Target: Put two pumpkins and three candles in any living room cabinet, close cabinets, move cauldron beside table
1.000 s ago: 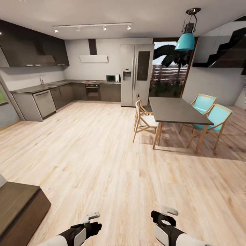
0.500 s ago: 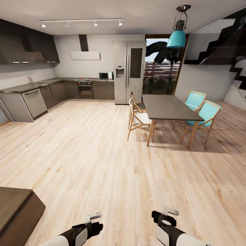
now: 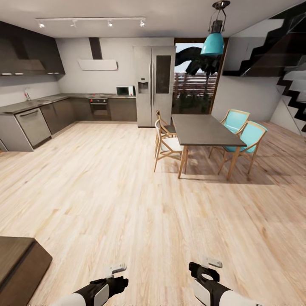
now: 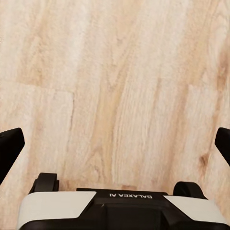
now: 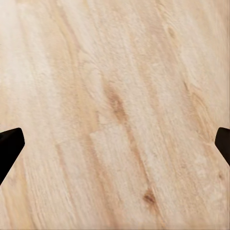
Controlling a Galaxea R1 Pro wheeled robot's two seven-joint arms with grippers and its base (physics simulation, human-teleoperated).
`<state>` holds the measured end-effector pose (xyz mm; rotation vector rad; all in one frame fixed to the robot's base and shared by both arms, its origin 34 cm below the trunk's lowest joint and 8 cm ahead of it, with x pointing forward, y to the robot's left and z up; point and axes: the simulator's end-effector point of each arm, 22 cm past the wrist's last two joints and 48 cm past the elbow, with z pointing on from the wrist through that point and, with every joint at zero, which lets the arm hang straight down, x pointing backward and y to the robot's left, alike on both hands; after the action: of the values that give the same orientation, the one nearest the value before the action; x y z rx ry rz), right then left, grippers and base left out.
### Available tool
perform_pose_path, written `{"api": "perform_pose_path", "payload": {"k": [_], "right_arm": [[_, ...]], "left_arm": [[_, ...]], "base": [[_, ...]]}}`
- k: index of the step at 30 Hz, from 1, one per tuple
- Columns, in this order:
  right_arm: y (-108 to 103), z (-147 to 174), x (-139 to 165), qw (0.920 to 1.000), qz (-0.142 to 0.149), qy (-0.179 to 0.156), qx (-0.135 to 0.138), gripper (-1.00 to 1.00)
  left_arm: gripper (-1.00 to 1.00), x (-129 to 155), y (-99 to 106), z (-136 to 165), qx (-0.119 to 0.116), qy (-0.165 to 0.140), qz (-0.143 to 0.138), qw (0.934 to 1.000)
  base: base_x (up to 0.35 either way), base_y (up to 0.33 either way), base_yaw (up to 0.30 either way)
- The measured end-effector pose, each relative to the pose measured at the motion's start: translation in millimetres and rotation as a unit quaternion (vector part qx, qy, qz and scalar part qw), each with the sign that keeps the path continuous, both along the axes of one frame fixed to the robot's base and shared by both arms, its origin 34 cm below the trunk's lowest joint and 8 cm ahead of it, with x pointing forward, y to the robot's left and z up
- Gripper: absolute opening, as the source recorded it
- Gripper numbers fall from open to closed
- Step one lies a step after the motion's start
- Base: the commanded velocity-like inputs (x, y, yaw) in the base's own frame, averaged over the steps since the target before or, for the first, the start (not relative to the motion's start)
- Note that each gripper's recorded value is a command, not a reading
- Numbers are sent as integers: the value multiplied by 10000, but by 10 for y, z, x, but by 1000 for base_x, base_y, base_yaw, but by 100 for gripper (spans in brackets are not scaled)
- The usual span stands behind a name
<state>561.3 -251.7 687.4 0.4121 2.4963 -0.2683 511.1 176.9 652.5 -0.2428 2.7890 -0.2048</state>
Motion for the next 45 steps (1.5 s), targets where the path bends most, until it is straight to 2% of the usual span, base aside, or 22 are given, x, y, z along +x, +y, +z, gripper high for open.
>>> {"api": "perform_pose_path", "payload": {"k": [11, 31, 37, 45], "right_arm": [[21, -17, -16, 10000, 6, 19, 12, 100], [-18, -17, -17, 10000, -13, 18, -8, 100], [-130, -16, -18, 10000, -48, 17, -73, 100], [-149, -16, -19, 9999, -49, 20, -87, 100]], "left_arm": [[100, -15, 48, -19, 34, 26, 28, 10000], [100, -17, 32, -18, 22, 27, 21, 10000], [100, -20, 22, -18, 11, 30, 17, 10000], [100, -19, 15, -17, -3, 30, 13, 10000]], "base": [[165, 0, -70], [325, 0, -254], [328, 0, -261], [328, 0, -261]]}}
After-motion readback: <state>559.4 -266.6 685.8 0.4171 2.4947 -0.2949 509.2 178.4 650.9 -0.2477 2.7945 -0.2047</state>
